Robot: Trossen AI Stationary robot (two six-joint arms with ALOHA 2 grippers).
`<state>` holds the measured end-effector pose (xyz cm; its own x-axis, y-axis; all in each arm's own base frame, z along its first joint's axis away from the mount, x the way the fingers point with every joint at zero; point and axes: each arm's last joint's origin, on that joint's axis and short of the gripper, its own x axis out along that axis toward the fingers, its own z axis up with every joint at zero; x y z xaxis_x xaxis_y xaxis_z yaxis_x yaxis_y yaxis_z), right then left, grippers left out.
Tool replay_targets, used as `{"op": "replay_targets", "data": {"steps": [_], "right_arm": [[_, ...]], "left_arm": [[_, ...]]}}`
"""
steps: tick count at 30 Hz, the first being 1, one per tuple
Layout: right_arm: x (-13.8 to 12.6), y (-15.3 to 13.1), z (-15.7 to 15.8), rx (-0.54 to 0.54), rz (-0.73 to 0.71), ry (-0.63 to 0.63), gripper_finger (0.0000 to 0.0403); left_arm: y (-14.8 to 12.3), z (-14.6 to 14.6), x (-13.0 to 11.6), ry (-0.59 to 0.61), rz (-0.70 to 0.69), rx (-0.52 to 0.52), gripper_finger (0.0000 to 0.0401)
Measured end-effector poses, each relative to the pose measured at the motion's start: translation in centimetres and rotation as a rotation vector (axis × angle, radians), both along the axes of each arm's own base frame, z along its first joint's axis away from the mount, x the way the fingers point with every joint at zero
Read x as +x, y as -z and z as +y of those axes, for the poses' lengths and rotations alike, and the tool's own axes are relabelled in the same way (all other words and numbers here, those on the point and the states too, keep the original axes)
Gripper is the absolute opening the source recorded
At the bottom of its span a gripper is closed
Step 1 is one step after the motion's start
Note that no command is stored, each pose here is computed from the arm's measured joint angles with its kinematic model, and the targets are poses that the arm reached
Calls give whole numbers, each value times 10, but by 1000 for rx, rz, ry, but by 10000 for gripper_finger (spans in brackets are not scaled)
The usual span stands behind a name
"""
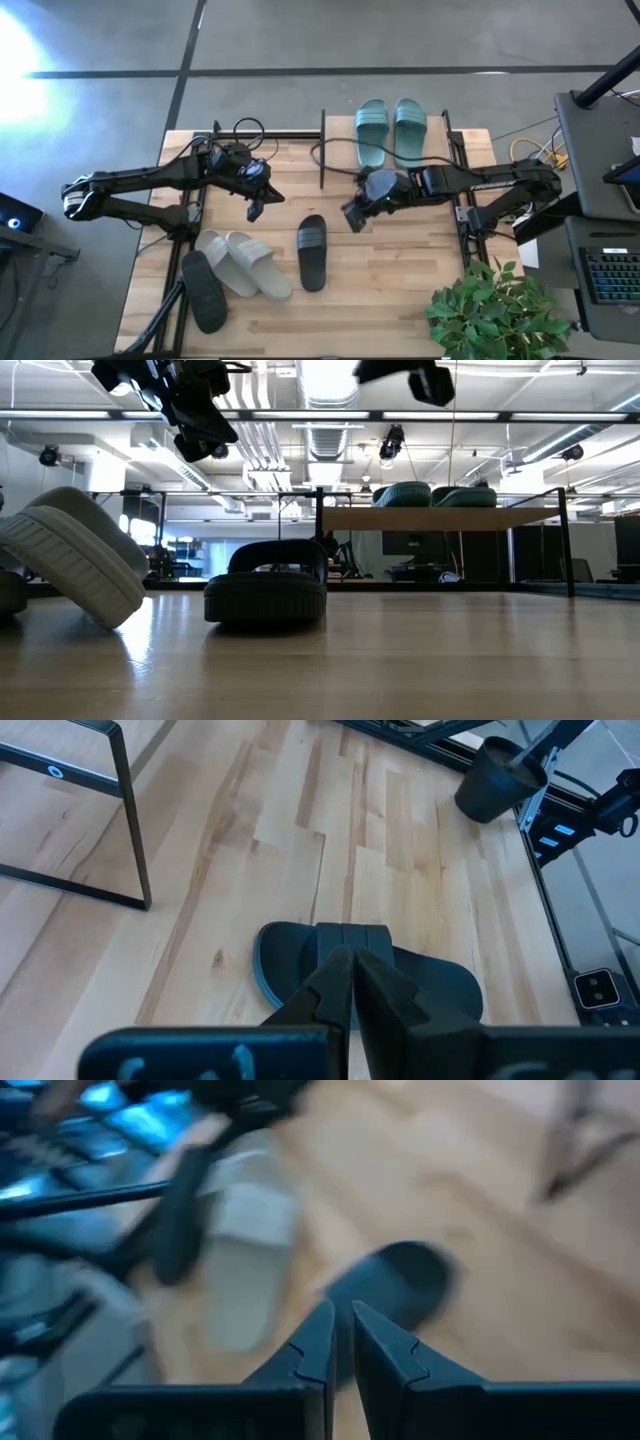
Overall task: Pick and place slides into the shelf
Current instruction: Put the top black slipper under the shelf
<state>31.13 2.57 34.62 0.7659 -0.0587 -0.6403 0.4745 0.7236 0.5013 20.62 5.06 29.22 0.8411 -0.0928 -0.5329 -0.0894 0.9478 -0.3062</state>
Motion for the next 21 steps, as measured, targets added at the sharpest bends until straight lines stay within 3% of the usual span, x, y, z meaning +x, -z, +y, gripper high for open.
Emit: {"op": "replay_targets", "data": {"steps": [8,12,15,21], "right_arm": [[-2,5,2,28,31,-13,27],[7,2,16,-31,-47,-146,27],[15,11,23,-8,-27,-236,27],[35,41,27,43,72,-293,27]], "left_arm": [[0,0,0,-31,5,-49,0],[1,-1,0,-49,13,-88,0],[2,-6,1,-28,18,-90,0],[4,-20,3,38,25,-90,0]]}}
